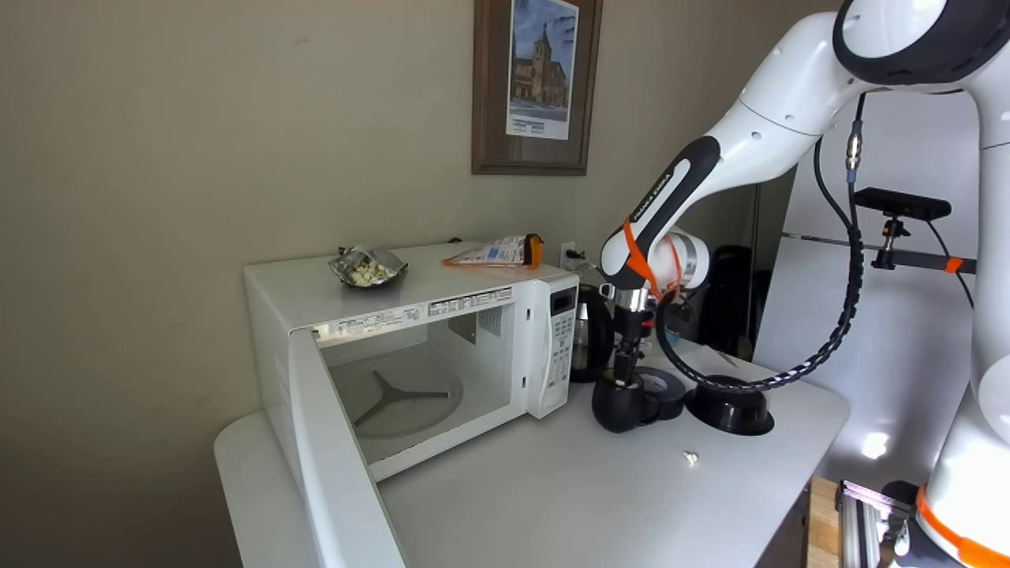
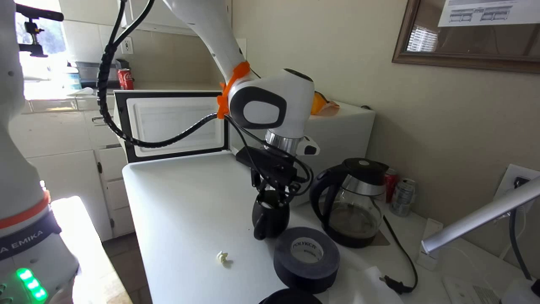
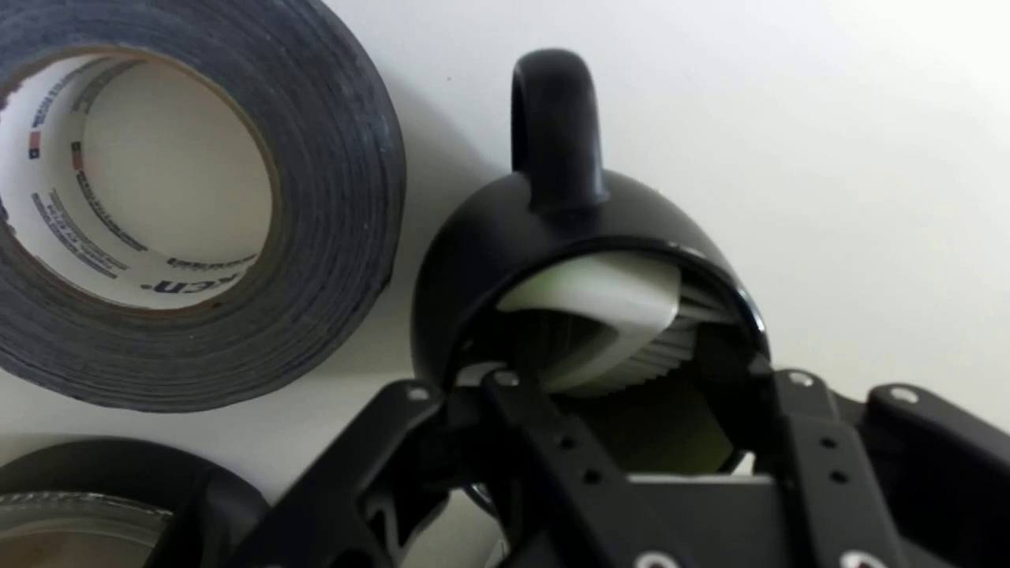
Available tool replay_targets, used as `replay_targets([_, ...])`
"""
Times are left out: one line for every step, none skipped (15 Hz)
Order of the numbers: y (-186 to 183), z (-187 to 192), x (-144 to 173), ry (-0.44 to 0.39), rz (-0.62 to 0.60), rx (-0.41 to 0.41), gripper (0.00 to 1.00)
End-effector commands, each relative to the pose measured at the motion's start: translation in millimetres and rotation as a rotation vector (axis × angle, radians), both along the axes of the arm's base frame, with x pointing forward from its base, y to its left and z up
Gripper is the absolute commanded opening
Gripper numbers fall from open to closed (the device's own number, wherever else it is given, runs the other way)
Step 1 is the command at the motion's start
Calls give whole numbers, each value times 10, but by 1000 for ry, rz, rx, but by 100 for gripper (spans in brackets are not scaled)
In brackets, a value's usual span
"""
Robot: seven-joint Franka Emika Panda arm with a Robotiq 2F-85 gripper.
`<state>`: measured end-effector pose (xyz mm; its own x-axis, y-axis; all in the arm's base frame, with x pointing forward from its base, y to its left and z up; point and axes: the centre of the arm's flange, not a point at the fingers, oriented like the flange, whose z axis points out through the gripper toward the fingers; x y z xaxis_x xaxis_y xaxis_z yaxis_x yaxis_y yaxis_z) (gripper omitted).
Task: Remove the brush from the black mug.
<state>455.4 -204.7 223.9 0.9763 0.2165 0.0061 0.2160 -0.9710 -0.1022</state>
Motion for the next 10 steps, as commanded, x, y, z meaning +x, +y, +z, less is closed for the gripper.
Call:
replay_targets([-42,-87,37,67,-14,-44,31])
replay_targets([-41,-94,40,75,-16,-51,28])
replay_targets([-34,-106,37,80,-19,-54,21])
replay_targets([-25,-95,46,79,-20,-53,11])
replay_targets([-28,-82,49,76,-20,-51,5])
replay_targets([-35,-85,50,74,-19,-52,0])
replay_targets([-26,-56,52,69,-15,-43,3])
replay_targets([-15,-21,44,61,-14,-38,4])
replay_targets([-1,46,32,49,-8,-32,3])
replay_targets([14,102,19,38,-1,-28,4])
